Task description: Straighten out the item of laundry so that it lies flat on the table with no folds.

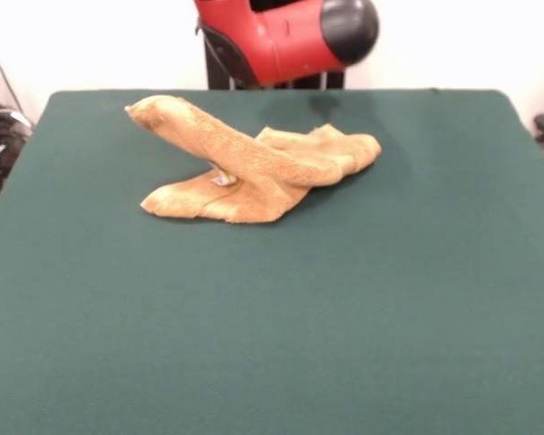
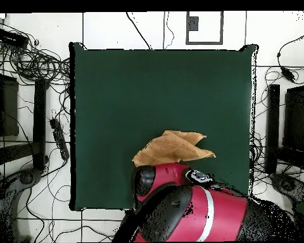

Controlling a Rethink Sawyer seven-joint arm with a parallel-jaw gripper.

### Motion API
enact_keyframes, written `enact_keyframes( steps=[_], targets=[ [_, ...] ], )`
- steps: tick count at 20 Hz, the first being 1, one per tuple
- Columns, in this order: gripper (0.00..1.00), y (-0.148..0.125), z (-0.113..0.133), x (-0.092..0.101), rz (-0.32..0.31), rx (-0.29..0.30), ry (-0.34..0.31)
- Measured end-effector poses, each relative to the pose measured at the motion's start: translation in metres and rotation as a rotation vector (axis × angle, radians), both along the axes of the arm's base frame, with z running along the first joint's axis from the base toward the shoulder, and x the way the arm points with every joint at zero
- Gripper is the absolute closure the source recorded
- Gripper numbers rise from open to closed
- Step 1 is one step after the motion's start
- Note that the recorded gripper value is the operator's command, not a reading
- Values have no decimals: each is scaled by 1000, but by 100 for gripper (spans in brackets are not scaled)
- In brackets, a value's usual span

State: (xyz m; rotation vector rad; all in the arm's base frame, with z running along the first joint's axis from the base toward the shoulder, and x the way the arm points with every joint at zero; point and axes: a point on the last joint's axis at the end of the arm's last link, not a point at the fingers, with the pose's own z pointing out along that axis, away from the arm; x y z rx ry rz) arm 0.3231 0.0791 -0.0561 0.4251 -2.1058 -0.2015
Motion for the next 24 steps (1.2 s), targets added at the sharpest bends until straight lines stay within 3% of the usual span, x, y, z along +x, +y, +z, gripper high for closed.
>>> enact_keyframes(
  steps=[1,2,7,8,12,19,24],
  targets=[
    [100,-3,6,-4,8,7,-35],
    [100,-12,20,-7,17,17,-126],
    [100,-40,56,0,61,-4,-345],
    [100,-57,72,5,94,-27,-438],
    [100,-91,101,14,141,-87,-572],
    [100,-131,129,29,163,-184,-661],
    [100,-139,126,42,164,-203,-679]
  ],
)
